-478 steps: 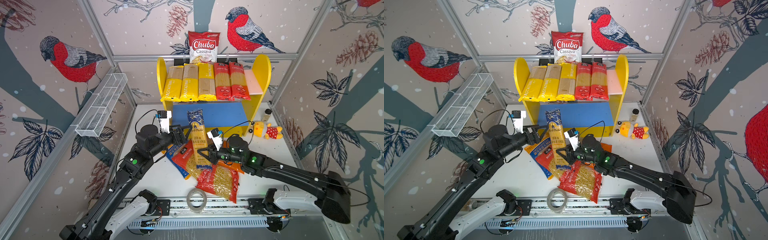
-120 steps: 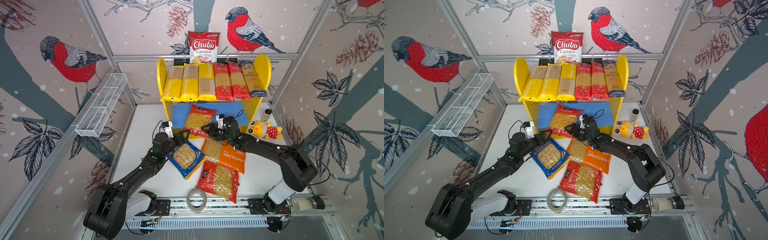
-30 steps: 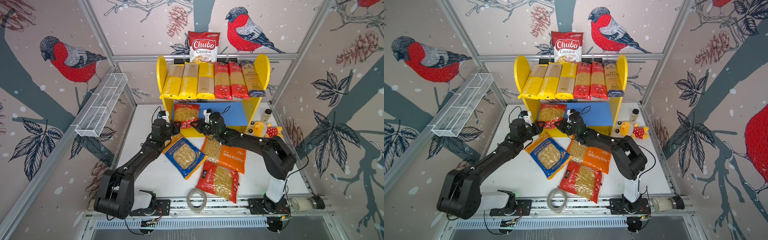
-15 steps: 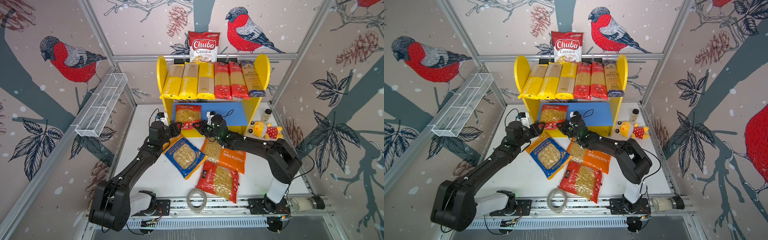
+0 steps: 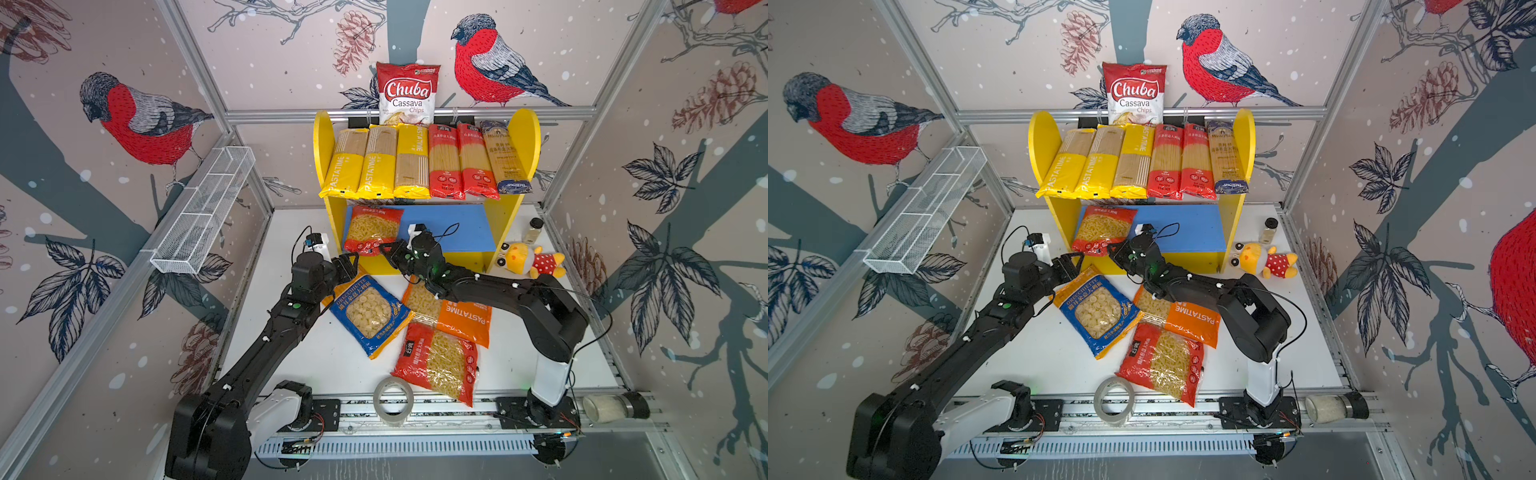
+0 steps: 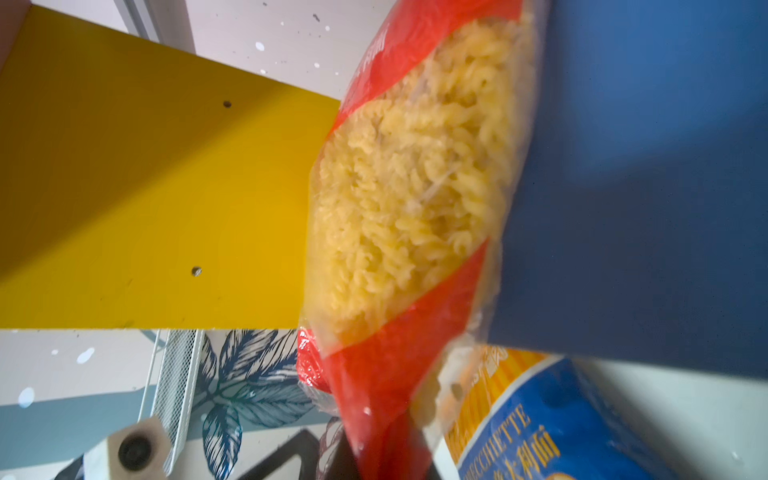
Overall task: Place and organize the pasta boxes and bags onto the shelf
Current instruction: 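Open both grippers and draw them back from the lower shelf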
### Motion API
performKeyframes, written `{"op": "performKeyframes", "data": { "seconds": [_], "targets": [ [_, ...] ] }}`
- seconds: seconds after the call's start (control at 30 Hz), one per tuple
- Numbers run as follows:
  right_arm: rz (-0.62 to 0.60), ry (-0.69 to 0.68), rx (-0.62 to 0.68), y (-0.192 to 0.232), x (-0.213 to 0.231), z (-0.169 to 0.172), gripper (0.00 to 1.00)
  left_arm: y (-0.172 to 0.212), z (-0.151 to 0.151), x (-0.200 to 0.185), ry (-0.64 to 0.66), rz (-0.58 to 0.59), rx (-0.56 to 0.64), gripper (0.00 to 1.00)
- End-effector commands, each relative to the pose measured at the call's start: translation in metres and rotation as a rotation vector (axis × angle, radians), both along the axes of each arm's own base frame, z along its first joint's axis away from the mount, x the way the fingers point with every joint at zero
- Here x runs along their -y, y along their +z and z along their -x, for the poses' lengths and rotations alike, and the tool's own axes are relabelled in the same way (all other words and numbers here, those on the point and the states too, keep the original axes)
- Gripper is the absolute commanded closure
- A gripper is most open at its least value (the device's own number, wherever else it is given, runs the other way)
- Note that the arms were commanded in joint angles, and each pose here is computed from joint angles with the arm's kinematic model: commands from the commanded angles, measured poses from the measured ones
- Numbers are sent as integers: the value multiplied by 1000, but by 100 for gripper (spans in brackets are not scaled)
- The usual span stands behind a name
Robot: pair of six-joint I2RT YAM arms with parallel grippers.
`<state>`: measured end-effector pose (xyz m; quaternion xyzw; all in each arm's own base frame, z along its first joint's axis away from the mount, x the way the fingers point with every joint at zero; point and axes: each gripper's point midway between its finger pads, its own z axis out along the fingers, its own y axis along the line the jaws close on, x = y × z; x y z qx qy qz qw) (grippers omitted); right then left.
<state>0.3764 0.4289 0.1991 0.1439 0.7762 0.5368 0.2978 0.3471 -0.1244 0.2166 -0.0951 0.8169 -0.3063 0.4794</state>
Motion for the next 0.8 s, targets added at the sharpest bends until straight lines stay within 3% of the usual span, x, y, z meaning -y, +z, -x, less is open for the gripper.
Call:
{"op": "performKeyframes", "data": {
  "seconds": [0.0,0.27,0.4,0.53,0.77],
  "targets": [
    [-48,-68,35,11,-2,-17,93,-2,1,-3,11,-20,-1,43],
    [-36,-4,-3,-2,-18,-15,89,0,7,-7,20,-32,-3,43],
    [-53,66,8,4,-16,-1,77,2,11,-9,22,-45,0,43],
    [-45,161,27,16,-16,13,53,1,14,-5,1,-33,-7,43],
    [19,213,47,15,13,42,46,9,31,19,-78,-104,47,42]
  ]
}}
